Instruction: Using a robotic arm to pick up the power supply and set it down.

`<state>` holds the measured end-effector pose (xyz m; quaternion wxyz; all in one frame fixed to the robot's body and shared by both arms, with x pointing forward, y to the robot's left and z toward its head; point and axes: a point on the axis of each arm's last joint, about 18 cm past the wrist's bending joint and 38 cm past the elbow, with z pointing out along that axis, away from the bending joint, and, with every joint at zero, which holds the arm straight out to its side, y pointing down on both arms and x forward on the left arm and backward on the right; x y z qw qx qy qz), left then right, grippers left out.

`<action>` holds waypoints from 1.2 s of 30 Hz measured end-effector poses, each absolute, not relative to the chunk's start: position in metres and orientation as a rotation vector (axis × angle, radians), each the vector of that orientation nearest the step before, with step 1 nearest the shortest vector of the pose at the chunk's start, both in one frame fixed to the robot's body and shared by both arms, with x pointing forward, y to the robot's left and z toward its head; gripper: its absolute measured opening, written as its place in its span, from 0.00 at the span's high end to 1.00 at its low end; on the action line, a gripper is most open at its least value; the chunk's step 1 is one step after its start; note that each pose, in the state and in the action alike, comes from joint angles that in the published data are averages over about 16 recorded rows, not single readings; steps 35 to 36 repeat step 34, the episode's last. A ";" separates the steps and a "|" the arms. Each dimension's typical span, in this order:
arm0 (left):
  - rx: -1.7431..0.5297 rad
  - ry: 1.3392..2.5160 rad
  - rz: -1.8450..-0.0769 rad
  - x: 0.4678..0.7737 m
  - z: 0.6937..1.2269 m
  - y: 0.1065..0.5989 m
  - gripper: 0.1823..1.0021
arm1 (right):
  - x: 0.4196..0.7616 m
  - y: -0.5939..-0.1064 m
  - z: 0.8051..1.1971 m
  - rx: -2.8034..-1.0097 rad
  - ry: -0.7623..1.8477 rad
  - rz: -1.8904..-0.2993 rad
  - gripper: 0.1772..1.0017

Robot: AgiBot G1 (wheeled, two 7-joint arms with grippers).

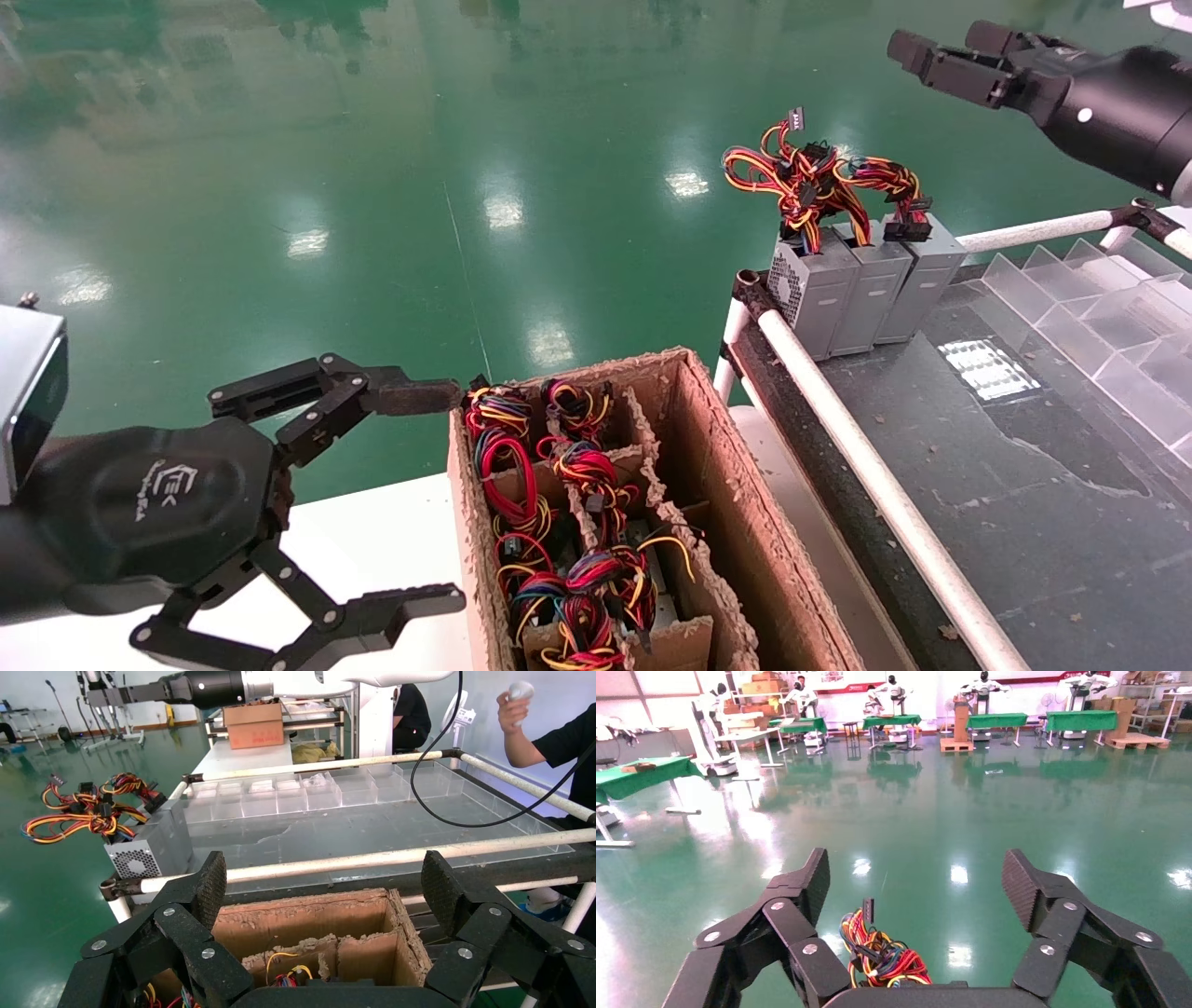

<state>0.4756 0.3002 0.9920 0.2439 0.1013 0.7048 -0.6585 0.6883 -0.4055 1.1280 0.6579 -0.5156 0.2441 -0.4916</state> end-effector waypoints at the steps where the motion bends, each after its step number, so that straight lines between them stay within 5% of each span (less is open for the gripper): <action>1: 0.277 1.925 -1.798 0.476 0.992 0.300 0.00 | 0.686 -0.406 1.128 -1.156 0.547 -1.098 0.25; 16: 0.276 1.925 -1.799 0.476 0.992 0.300 0.00 | 0.655 -0.398 1.113 -1.164 0.376 -1.014 0.03; 36: 0.277 1.925 -1.799 0.476 0.992 0.300 0.00 | 0.610 -0.376 1.085 -1.263 0.180 -0.926 0.00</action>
